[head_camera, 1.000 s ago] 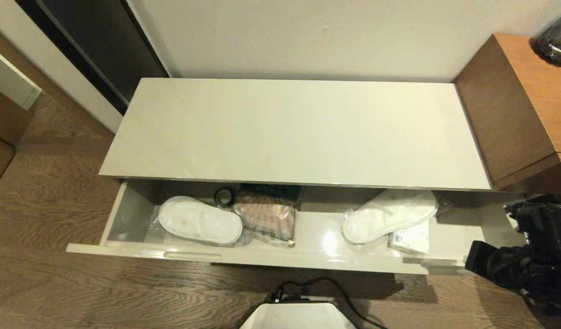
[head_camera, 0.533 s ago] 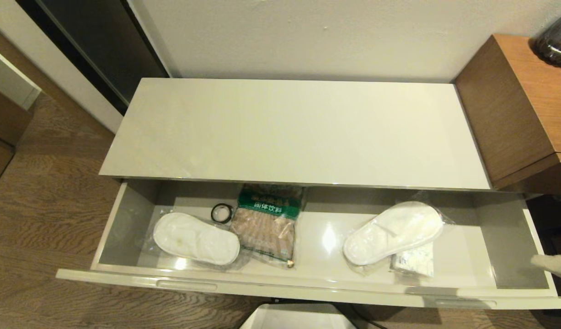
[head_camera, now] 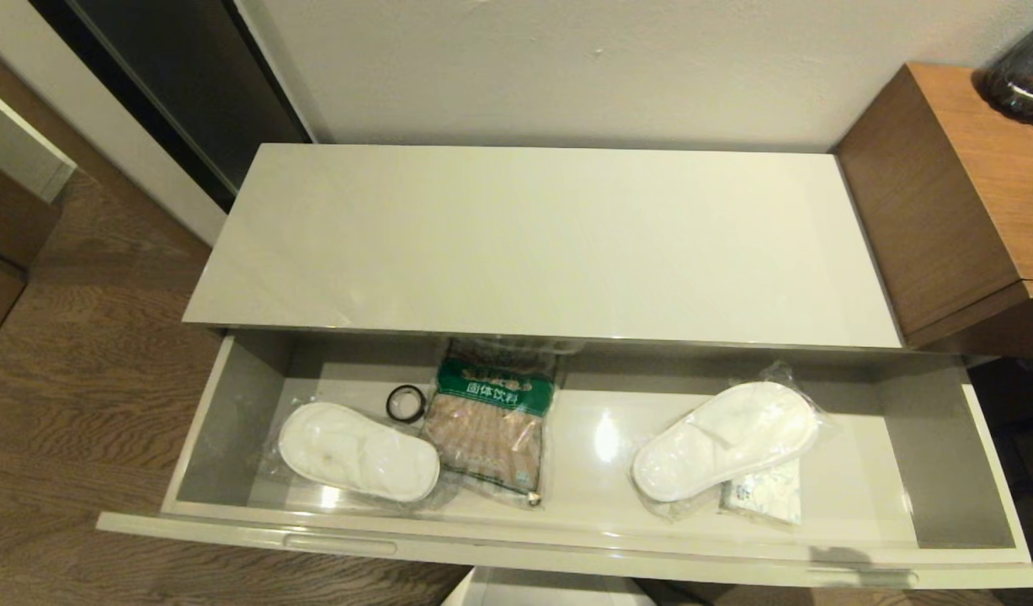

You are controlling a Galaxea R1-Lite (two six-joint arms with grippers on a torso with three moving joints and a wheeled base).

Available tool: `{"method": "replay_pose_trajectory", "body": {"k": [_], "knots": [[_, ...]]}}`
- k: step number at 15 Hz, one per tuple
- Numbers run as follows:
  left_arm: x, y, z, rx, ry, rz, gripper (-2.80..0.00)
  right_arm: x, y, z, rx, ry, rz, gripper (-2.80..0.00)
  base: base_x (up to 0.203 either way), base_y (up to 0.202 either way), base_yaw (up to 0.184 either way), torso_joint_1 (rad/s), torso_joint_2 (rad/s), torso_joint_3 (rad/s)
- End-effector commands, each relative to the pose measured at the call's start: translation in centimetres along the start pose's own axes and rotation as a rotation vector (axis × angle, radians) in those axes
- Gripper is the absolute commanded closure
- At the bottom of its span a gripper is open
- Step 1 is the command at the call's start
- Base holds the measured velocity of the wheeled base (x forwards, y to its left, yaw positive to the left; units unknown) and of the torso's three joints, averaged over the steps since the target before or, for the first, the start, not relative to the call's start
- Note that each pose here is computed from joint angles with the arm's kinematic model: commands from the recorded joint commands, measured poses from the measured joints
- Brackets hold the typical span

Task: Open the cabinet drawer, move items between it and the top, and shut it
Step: Take out the disposable slippers from the drawer

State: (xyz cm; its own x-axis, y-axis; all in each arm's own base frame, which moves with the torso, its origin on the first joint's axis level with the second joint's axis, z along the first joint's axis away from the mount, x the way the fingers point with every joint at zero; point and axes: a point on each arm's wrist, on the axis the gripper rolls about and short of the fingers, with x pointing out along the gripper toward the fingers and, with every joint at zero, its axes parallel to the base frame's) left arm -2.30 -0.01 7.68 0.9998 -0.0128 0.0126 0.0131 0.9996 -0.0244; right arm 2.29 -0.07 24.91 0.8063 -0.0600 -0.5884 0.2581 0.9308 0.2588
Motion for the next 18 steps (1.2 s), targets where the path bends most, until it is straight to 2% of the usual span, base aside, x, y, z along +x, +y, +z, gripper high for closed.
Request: {"method": "replay_pose_trajectory", "body": {"k": [1,3,4,7,8,10,11,13,14,16,18], "knots": [[0.0,0.0,0.0,0.000,0.000,-0.001,0.00,0.6,1.3,2.5,0.005,-0.006,-0.031,0.00,0.000,0.000,0.000,0.000,0.00,0.000],[0.0,0.0,0.0,-0.001,0.000,-0.001,0.00,1.5,2.1,3.7,-0.016,-0.009,-0.045,0.00,0.000,0.000,0.000,0.000,0.00,0.000],[0.0,0.0,0.0,-0.001,0.000,-0.001,0.00,1.9,2.3,4.0,-0.061,-0.018,-0.038,0.00,0.000,0.000,0.000,0.000,0.00,0.000],[0.0,0.0,0.0,0.000,0.000,-0.001,0.00,3.9,2.5,3.0,-0.268,0.074,-0.026,0.00,0.000,0.000,0.000,0.000,0.00,0.000],[0.0,0.0,0.0,0.000,0.000,-0.001,0.00,5.4,3.0,2.7,-0.316,0.116,-0.006,0.00,0.000,0.000,0.000,0.000,0.00,0.000],[0.0,0.0,0.0,0.000,0.000,-0.001,0.00,10.1,4.8,2.8,-0.402,0.130,0.040,0.00,0.000,0.000,0.000,0.000,0.00,0.000],[0.0,0.0,0.0,-0.001,0.001,-0.001,0.00,12.9,5.6,2.5,-0.472,0.128,0.053,0.00,0.000,0.000,0.000,0.000,0.00,0.000],[0.0,0.0,0.0,-0.001,0.000,-0.001,0.00,17.7,6.4,1.1,-0.579,0.134,0.054,0.00,0.000,0.000,0.000,0.000,0.00,0.000],[0.0,0.0,0.0,0.000,0.002,-0.001,0.00,19.5,6.4,0.0,-0.630,0.166,0.010,0.00,0.000,0.000,0.000,0.000,0.00,0.000],[0.0,0.0,0.0,0.000,0.000,-0.001,0.00,20.6,7.3,-1.5,-0.742,0.165,-0.122,0.00,0.000,0.000,0.000,0.000,0.00,0.000],[0.0,0.0,0.0,-0.001,0.000,-0.001,0.00,20.2,7.2,-1.4,-0.832,0.166,-0.284,0.00,0.000,0.000,0.000,0.000,0.00,0.000]]}}
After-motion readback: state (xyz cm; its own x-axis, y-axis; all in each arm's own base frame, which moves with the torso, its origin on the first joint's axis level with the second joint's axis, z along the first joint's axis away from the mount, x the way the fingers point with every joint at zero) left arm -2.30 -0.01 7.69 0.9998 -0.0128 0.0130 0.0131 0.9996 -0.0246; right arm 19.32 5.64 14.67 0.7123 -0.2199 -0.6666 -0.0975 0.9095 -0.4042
